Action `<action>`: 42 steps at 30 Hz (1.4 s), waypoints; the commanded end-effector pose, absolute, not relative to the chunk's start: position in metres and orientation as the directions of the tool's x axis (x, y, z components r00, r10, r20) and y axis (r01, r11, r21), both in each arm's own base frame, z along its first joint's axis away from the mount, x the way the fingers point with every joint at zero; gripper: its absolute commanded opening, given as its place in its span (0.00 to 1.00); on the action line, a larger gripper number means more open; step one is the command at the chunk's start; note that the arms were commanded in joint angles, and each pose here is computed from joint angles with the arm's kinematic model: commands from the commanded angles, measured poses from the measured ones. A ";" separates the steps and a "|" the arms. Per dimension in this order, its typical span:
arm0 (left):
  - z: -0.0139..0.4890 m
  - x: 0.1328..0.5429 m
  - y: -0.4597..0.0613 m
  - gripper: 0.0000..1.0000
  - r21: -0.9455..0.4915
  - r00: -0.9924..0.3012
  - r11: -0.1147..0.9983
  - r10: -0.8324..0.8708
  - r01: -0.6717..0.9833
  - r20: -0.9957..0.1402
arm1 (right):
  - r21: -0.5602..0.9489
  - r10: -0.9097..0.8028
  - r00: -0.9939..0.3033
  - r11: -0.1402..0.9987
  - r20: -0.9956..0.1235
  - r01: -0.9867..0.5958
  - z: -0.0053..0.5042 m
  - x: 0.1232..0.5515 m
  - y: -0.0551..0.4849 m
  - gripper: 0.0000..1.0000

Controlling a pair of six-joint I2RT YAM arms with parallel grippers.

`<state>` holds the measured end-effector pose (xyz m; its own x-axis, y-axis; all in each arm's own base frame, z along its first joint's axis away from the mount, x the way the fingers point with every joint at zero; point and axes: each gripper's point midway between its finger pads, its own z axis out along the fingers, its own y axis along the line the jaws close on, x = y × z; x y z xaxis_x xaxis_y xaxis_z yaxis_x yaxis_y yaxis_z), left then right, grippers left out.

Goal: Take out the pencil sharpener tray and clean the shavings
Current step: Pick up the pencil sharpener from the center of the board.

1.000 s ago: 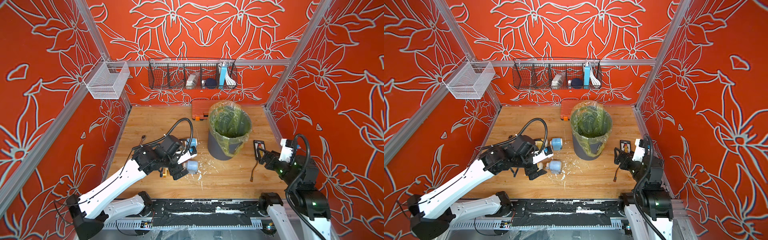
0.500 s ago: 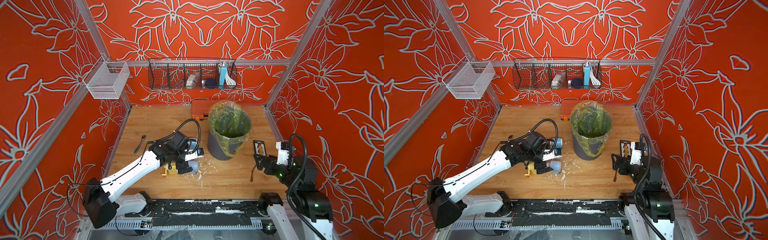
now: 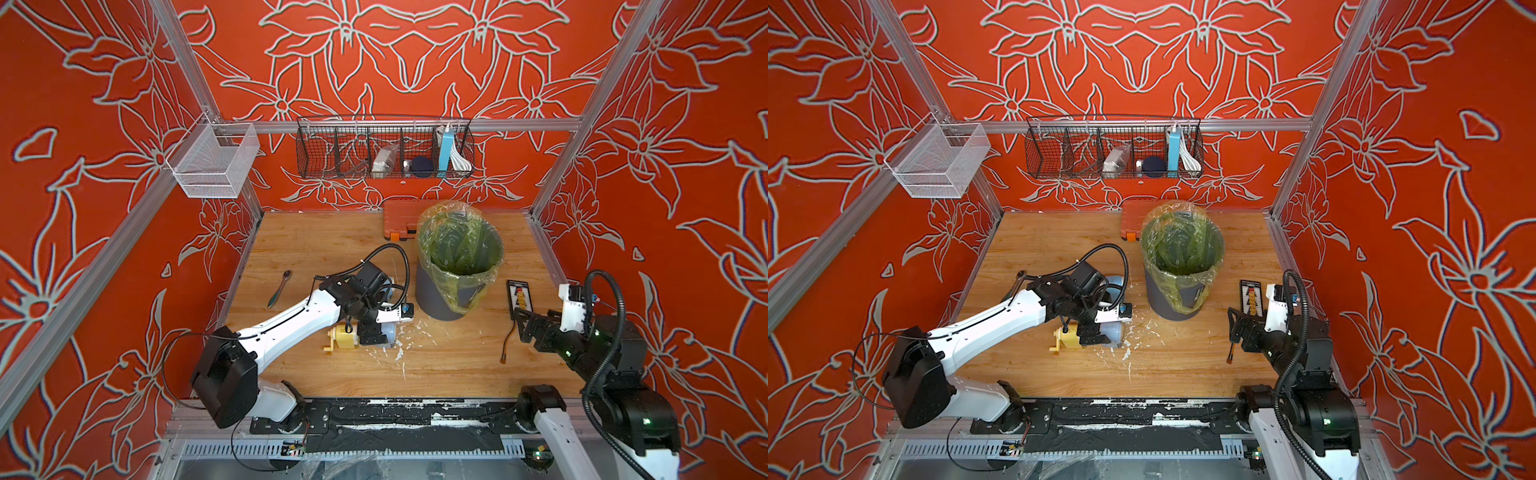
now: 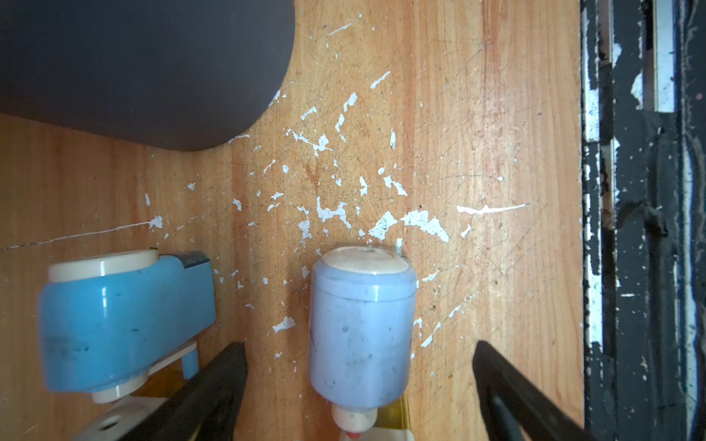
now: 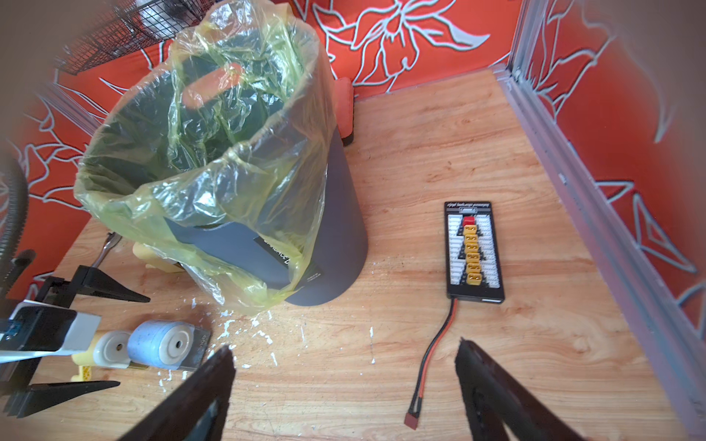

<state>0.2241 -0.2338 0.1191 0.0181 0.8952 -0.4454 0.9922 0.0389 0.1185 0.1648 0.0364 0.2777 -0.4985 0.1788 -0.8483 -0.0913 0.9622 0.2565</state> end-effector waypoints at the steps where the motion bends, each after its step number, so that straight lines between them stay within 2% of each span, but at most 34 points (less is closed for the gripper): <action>1: 0.107 0.221 -0.234 0.92 0.105 0.050 -0.003 0.895 0.994 -0.443 | 0.218 0.147 -0.502 0.972 -0.852 -0.085 0.278 0.161 0.032 0.93; 18: 0.064 0.227 -0.237 0.87 0.048 0.009 0.011 0.916 0.999 -0.400 | 0.218 0.142 -0.497 0.971 -0.856 -0.098 0.276 0.158 0.034 0.93; 22: 0.059 0.227 -0.236 0.82 0.065 0.014 0.013 0.916 0.998 -0.401 | 0.218 0.140 -0.501 0.971 -0.854 -0.101 0.274 0.158 0.035 0.94; 27: 0.058 0.227 -0.237 0.65 0.068 0.015 0.014 0.912 0.998 -0.409 | 0.216 0.144 -0.498 0.972 -0.855 -0.090 0.274 0.157 0.033 0.93; 30: 0.063 0.226 -0.241 0.48 0.055 0.021 0.003 0.906 0.998 -0.422 | 0.214 0.154 -0.492 0.974 -0.857 -0.068 0.274 0.157 0.029 0.93; 34: 0.071 0.222 -0.245 0.19 0.034 0.013 0.003 0.897 0.999 -0.441 | 0.205 0.182 -0.480 0.979 -0.858 0.004 0.273 0.155 0.017 0.93; 36: 0.077 0.218 -0.244 0.08 0.036 0.015 0.002 0.895 0.999 -0.446 | 0.204 0.186 -0.478 0.979 -0.858 0.015 0.274 0.154 0.015 0.94; 39: 0.093 0.213 -0.240 0.03 0.055 0.009 0.018 0.886 0.998 -0.463 | 0.205 0.167 -0.475 0.978 -0.864 -0.028 0.280 0.153 0.021 0.94; 42: 0.117 0.199 -0.232 0.00 0.055 0.010 0.019 0.875 0.998 -0.484 | 0.213 0.097 -0.461 0.955 -0.882 -0.206 0.295 0.154 0.049 0.92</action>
<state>0.2167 -0.2340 0.0878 0.0007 0.8977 -0.4405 0.9970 0.0335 0.0699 0.1568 0.0288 0.2756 -0.4901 0.1461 -0.8593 -0.0716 0.9758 0.2067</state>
